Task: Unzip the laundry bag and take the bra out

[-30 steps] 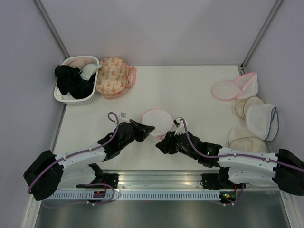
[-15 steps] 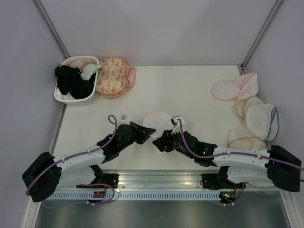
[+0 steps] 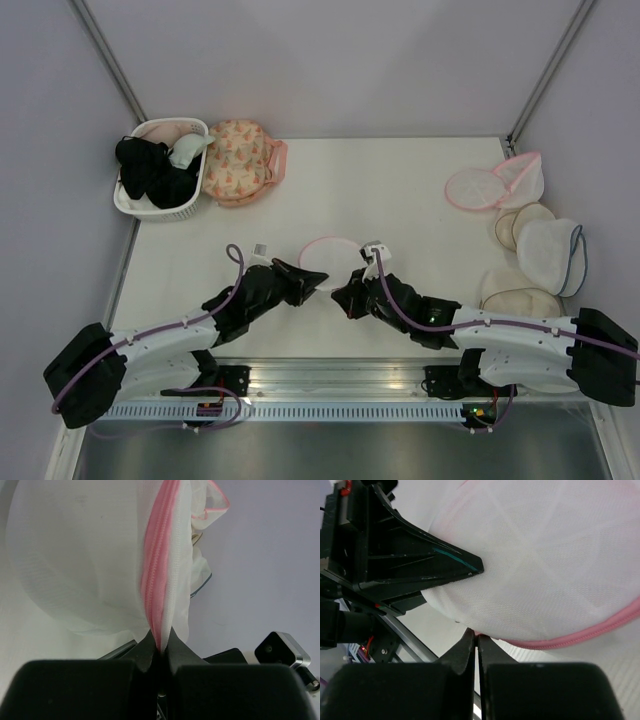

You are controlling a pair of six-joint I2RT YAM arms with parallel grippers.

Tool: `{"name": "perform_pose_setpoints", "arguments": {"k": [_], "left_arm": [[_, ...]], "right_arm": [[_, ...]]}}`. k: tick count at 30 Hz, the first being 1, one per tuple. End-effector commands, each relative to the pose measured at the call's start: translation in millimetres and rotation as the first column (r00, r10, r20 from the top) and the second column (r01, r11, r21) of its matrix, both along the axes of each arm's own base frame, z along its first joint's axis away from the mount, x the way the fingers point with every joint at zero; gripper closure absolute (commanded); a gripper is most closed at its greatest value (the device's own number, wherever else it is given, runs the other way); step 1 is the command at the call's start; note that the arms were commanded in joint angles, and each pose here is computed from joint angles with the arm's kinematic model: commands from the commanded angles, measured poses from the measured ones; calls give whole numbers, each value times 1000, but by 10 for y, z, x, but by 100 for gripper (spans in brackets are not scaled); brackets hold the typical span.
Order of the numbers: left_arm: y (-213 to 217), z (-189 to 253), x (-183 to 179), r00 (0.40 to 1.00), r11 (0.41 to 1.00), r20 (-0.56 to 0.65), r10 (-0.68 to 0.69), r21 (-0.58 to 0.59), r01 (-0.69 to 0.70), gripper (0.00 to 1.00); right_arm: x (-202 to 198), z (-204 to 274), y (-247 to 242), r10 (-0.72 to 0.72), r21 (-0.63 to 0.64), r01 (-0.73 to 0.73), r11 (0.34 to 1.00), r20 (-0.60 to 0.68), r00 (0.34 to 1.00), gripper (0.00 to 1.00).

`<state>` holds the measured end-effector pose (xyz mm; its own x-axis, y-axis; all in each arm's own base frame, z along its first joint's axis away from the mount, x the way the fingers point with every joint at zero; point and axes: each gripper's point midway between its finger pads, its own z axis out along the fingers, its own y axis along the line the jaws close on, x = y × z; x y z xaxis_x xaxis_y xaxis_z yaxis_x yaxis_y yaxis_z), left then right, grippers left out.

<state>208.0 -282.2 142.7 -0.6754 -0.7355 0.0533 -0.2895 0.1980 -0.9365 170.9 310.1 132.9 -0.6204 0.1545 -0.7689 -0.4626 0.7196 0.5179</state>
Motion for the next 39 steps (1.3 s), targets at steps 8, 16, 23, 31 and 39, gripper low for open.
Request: {"name": "perform_pose_setpoints", "arguments": {"k": [8, 16, 23, 31, 39], "left_arm": [[198, 28, -103, 982, 985, 167, -91, 161, 64, 98], [291, 114, -29, 909, 920, 323, -263, 366, 137, 98], [121, 255, 18, 700, 769, 388, -599, 522, 369, 98], [-128, 141, 346, 514, 581, 289, -807, 544, 606, 98], [-1, 183, 812, 738, 699, 247, -628, 596, 395, 2]], "right_arm": [[-14, -131, -821, -145, -436, 115, 893, -37, 989, 100], [14, -272, -1127, -230, -583, 176, 793, -19, 973, 100], [134, -211, -1319, -300, -655, 271, 706, 70, 951, 100], [125, -122, -1316, -282, -621, 267, 737, 76, 956, 99], [70, -187, -1041, -213, -536, 187, 823, 13, 977, 99]]}}
